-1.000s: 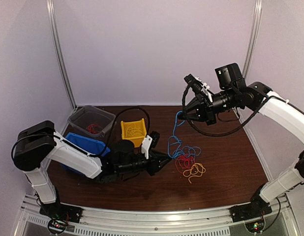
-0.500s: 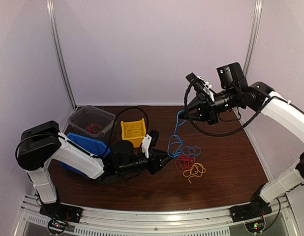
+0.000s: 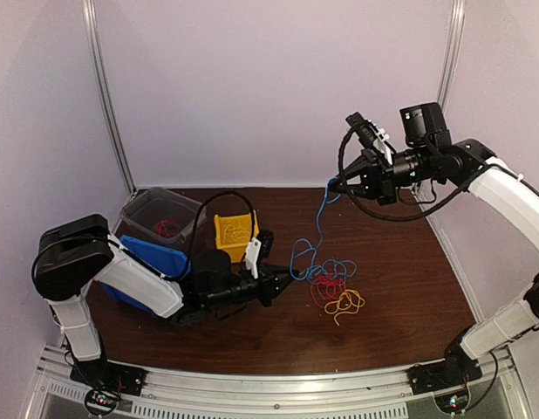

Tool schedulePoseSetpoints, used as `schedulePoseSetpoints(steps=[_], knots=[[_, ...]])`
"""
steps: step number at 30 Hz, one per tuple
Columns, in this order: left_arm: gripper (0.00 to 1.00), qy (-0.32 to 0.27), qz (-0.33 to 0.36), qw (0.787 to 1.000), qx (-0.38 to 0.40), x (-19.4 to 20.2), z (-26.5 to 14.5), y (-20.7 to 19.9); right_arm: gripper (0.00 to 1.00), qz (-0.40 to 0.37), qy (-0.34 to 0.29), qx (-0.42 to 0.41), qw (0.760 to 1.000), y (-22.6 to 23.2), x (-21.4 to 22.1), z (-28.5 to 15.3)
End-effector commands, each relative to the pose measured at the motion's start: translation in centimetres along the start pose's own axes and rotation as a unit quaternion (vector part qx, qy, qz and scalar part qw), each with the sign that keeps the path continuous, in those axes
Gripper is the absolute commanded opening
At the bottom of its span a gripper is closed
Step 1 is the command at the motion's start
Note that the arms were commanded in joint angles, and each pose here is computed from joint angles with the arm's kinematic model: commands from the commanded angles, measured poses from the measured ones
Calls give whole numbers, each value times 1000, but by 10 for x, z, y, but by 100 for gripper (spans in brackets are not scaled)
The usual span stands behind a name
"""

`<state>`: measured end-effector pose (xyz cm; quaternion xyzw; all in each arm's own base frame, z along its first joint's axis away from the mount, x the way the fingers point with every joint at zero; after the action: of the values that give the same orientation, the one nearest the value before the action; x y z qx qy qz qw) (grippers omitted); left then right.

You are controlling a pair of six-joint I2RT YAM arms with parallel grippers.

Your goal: Untangle the cables

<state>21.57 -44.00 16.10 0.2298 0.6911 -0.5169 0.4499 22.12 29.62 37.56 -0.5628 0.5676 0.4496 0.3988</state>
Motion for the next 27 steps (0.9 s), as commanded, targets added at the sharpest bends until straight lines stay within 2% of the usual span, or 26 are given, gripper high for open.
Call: schedulePoseSetpoints(steps=[1, 8, 14, 18, 22, 24, 27], knots=[[0, -9, -28, 997, -66, -4, -20, 25, 0, -37, -39, 67, 996, -19, -40, -39], [0, 37, -55, 982, -178, 16, -63, 60, 0, -74, -62, 226, 969, -64, -75, -118], [0, 35, -77, 975, -204, 13, -86, 65, 0, -75, -85, 337, 935, -89, -82, -177], [0, 34, -81, 974, -209, 5, -92, 62, 0, -74, -87, 368, 923, -96, -76, -192], [0, -29, -80, 979, -183, -25, -108, 47, 0, -55, -67, 343, 935, -96, -43, -179], [0, -62, -64, 983, -160, -43, -115, 36, 0, -41, -45, 313, 948, -92, -13, -163], [0, -103, -49, 985, -126, -67, -123, 19, 0, -42, 20, 284, 958, -83, 47, -138]])
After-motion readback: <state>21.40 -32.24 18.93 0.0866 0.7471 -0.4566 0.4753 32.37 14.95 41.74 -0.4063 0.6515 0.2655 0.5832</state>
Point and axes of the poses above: each gripper's point midway between its finger pads, its own z axis out along the fingers, its own y axis along the line the jaws close on, x = y × z, the point moved 1 cm from there along -z, back along the fingers, and after that the axes turned 5 degrees about -z, right-handed, at the moved point
